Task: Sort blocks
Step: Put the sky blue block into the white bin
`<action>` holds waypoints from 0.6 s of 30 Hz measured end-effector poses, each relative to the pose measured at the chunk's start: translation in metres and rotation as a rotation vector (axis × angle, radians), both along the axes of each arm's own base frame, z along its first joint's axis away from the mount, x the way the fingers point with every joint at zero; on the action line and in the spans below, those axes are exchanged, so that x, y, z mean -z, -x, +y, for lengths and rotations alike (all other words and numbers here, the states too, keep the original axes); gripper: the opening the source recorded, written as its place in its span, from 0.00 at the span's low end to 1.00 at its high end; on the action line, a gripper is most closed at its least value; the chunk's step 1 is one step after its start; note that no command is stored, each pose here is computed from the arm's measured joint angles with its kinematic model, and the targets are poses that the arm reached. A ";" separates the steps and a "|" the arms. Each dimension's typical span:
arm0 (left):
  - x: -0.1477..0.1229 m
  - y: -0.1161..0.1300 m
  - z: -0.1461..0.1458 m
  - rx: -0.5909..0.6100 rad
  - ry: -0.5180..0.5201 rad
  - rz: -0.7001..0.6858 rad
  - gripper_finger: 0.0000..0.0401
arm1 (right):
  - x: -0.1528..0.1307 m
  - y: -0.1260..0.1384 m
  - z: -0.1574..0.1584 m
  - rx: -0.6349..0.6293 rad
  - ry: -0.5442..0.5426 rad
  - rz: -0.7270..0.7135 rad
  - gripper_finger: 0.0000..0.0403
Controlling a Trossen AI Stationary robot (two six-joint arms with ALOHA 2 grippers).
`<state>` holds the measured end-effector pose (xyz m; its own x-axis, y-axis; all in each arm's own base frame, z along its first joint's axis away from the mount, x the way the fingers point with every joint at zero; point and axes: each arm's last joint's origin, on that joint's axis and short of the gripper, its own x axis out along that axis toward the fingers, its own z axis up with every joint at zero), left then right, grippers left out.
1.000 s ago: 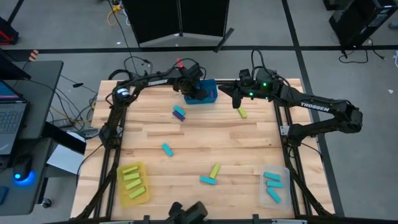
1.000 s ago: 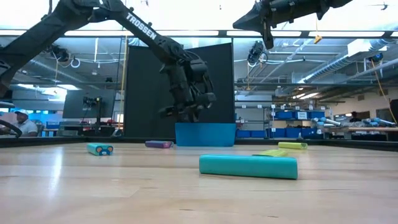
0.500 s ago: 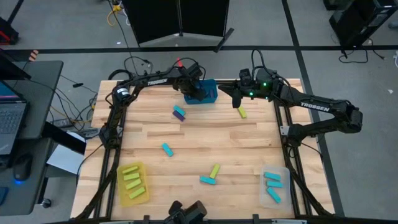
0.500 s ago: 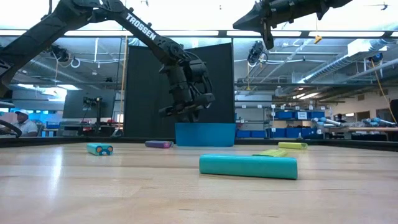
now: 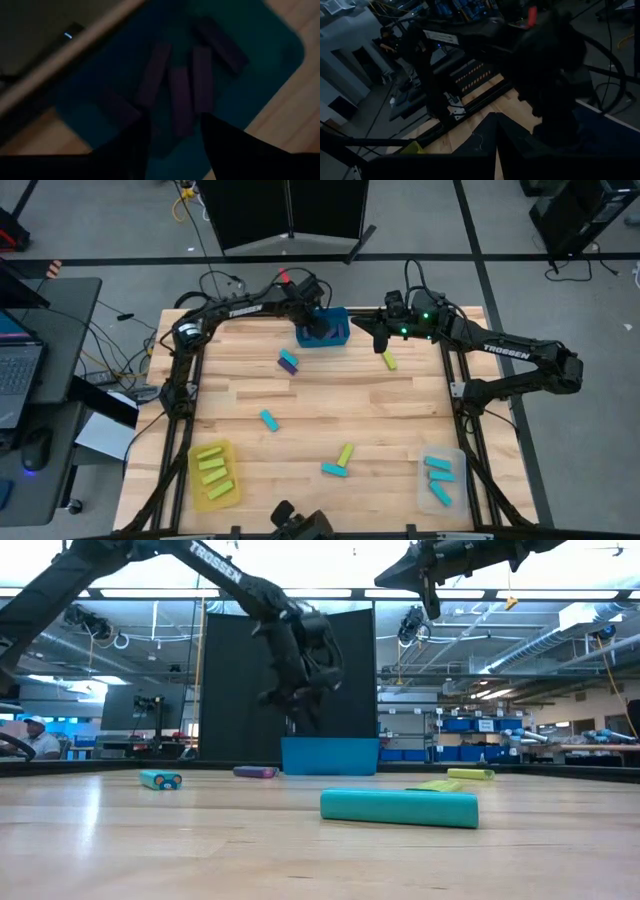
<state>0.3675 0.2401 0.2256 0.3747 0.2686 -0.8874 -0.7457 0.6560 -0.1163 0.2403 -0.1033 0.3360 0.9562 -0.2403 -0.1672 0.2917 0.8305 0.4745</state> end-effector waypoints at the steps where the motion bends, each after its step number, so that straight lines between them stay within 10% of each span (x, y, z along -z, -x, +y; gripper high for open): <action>1: -0.006 0.001 -0.003 -0.004 -0.028 0.002 0.44 | 0.000 0.000 0.000 0.000 0.001 0.000 0.05; 18: -0.034 0.023 -0.082 0.088 -0.269 -0.314 0.17 | 0.011 0.006 0.003 -0.013 -0.036 0.133 0.04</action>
<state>0.3450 0.1582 0.2599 0.6475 0.4299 -0.6293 -0.6412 0.7536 -0.1449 0.2346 -0.1005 0.3247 0.9281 -0.2193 -0.3009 0.3430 0.8179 0.4620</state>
